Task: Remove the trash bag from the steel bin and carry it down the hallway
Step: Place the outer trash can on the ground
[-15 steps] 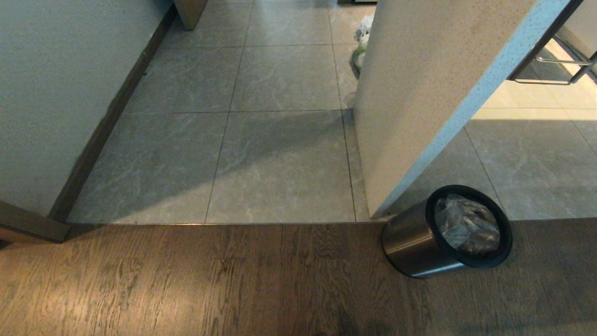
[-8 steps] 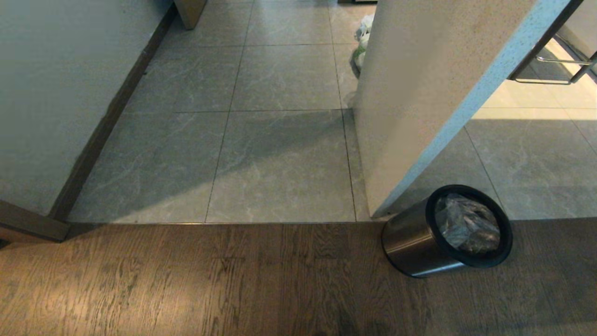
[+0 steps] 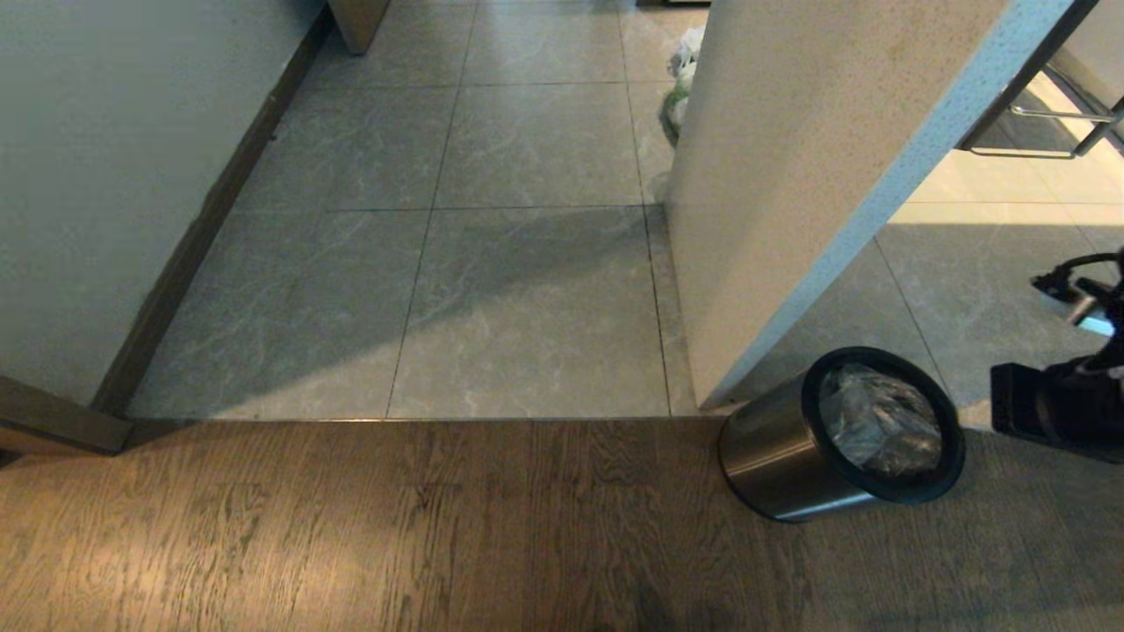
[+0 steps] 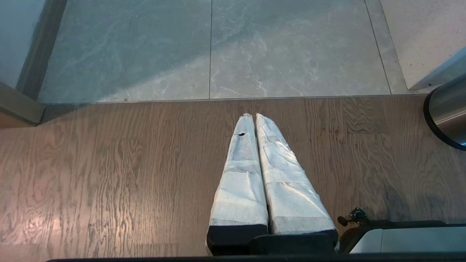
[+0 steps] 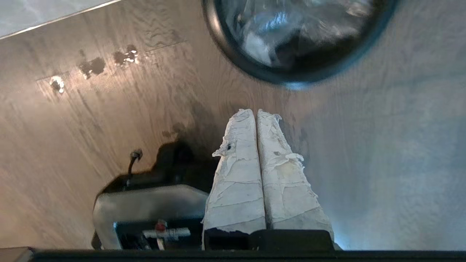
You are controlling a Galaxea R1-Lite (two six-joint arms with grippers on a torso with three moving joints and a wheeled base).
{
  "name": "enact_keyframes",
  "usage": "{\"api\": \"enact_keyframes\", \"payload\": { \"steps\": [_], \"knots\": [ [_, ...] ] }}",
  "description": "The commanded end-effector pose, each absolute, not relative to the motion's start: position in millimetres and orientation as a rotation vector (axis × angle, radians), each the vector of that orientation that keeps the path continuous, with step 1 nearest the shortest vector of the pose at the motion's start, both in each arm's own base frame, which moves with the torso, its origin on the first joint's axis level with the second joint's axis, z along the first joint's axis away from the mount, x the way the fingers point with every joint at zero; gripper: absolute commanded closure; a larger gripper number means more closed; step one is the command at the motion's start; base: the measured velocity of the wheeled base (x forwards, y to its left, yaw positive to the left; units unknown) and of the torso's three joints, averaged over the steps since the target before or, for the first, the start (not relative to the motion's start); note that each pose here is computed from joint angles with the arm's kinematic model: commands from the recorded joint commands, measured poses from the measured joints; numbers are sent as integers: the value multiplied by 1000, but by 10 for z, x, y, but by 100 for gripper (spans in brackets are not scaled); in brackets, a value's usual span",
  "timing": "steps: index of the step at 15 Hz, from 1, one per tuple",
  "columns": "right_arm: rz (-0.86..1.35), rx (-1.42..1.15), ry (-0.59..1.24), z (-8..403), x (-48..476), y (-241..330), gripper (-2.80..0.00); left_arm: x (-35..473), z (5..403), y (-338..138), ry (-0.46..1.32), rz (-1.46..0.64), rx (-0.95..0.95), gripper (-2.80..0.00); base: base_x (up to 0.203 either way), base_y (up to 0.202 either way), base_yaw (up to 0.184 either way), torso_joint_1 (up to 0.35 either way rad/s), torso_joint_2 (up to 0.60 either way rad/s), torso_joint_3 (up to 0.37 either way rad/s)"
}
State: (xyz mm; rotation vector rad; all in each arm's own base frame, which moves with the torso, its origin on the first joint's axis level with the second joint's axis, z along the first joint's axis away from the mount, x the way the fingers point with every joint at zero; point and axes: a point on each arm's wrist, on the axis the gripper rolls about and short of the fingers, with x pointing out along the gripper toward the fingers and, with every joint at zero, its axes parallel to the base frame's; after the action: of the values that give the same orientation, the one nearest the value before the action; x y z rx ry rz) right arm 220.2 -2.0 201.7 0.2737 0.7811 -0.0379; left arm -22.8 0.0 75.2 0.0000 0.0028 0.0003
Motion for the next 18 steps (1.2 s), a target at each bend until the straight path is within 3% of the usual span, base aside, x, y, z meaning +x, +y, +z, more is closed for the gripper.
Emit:
{"api": "enact_keyframes", "payload": {
  "steps": [1,2,3,7,18],
  "knots": [
    [-3,311,858,1591,2631,-64,0,-228,752,0,3,1,0,0,0,0,0,0,0,0],
    [48,341,864,1474,2741,-80,-168,-228,752,0,3,1,0,0,0,0,0,0,0,0],
    [102,369,882,1355,2813,-85,-280,-228,752,0,3,0,0,0,0,0,0,0,0,0],
    [197,357,930,1041,3080,-95,-280,-228,752,0,3,2,0,0,0,0,0,0,0,0],
    [317,392,899,947,3253,-135,-280,-228,752,0,3,1,0,0,0,0,0,0,0,0]
  ]
}}
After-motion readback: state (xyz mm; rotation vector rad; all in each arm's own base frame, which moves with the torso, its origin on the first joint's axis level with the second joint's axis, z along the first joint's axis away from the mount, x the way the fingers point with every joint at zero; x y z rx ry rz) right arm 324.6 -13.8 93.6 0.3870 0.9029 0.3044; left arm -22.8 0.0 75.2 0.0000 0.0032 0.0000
